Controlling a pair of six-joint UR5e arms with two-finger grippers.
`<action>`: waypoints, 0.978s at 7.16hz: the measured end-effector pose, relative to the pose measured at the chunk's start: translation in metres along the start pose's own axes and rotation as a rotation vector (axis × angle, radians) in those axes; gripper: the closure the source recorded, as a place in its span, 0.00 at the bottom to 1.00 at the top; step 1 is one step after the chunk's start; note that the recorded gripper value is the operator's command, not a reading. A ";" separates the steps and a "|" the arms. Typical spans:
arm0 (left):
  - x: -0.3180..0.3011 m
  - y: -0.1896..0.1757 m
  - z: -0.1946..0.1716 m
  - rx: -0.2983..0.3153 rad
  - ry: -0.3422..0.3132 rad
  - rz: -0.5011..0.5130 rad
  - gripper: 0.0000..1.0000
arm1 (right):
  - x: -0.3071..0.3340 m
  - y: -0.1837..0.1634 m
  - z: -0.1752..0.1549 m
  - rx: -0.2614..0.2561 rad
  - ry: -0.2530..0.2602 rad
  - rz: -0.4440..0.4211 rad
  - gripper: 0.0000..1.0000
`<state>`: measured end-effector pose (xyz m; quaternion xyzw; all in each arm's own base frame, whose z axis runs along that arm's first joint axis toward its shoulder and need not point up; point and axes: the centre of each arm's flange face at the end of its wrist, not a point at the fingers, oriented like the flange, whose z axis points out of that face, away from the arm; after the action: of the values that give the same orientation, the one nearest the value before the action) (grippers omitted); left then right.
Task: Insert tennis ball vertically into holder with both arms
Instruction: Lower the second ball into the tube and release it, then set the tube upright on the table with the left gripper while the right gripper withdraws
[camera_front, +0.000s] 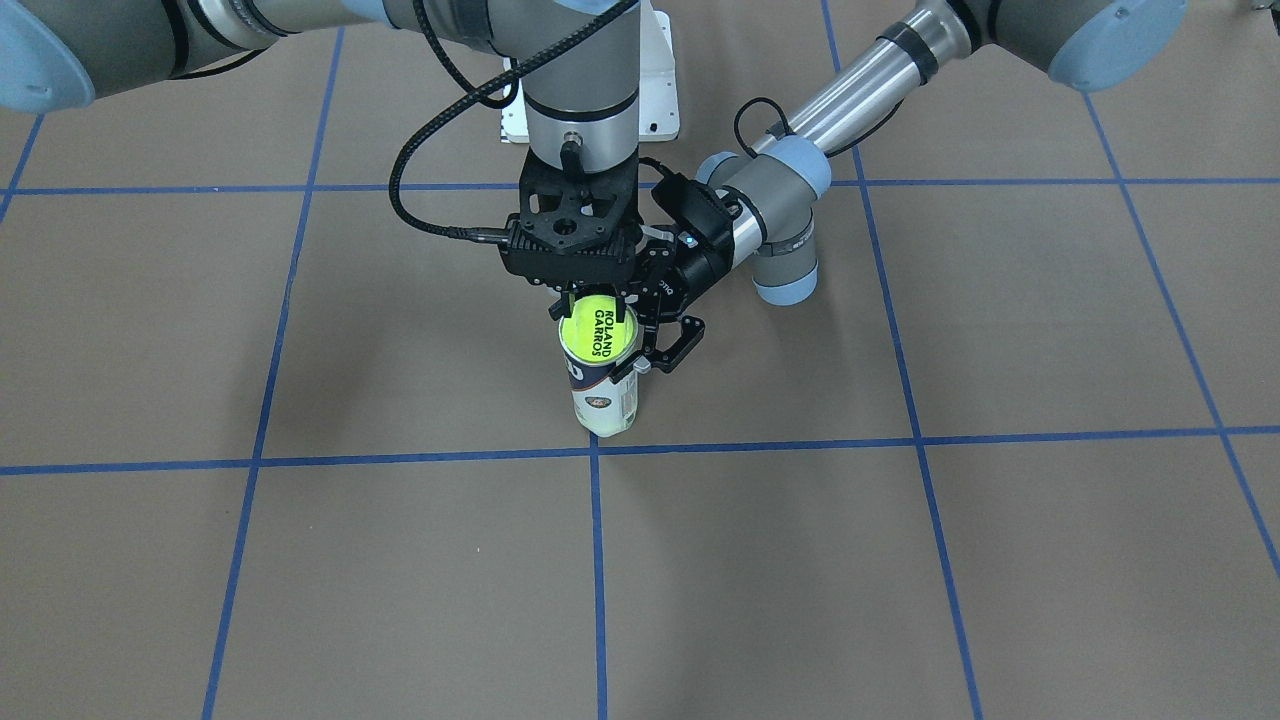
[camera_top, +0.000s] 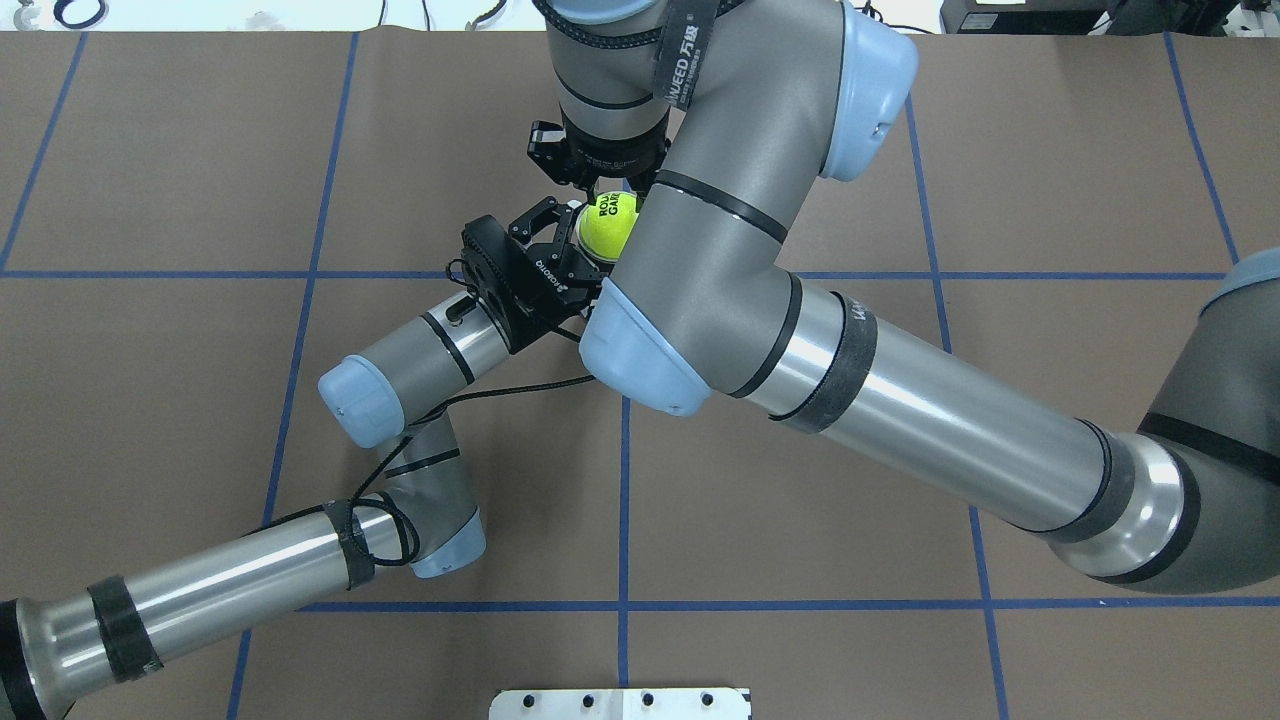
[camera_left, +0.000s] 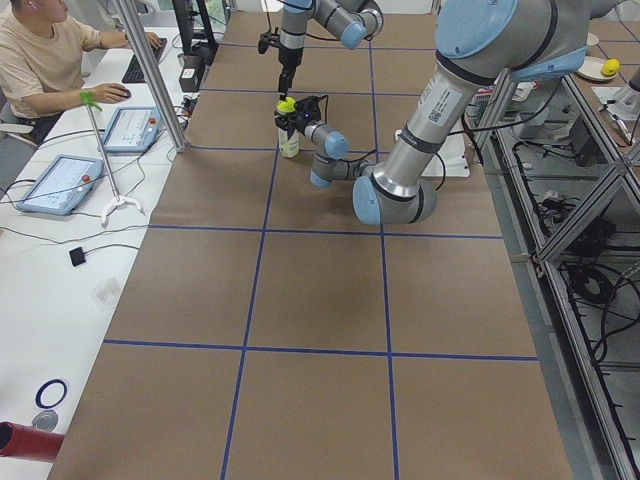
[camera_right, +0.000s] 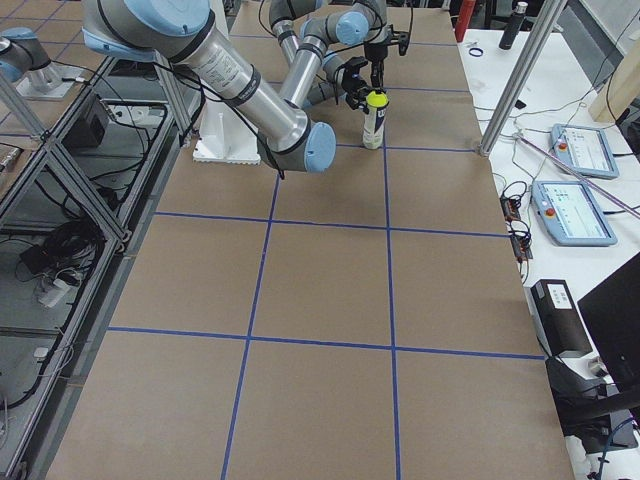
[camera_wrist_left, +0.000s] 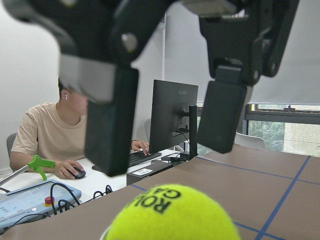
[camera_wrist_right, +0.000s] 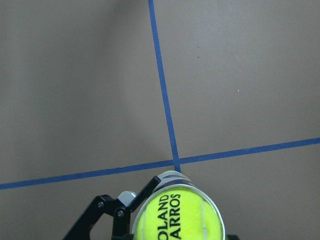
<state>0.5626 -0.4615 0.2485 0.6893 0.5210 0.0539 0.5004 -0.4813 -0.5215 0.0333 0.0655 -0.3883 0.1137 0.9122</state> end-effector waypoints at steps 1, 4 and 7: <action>0.000 0.000 0.000 0.000 0.000 0.000 0.01 | -0.002 -0.003 0.009 0.002 -0.006 0.000 1.00; 0.000 0.000 0.000 0.000 -0.001 0.000 0.01 | -0.006 -0.012 0.023 -0.001 -0.034 -0.005 0.01; 0.000 -0.001 0.000 0.002 0.001 -0.001 0.01 | 0.016 -0.032 -0.027 -0.024 -0.045 -0.012 0.00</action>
<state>0.5621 -0.4614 0.2479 0.6894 0.5216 0.0535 0.4997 -0.4438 -0.5448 0.0256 0.0594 -0.4097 0.1022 0.9045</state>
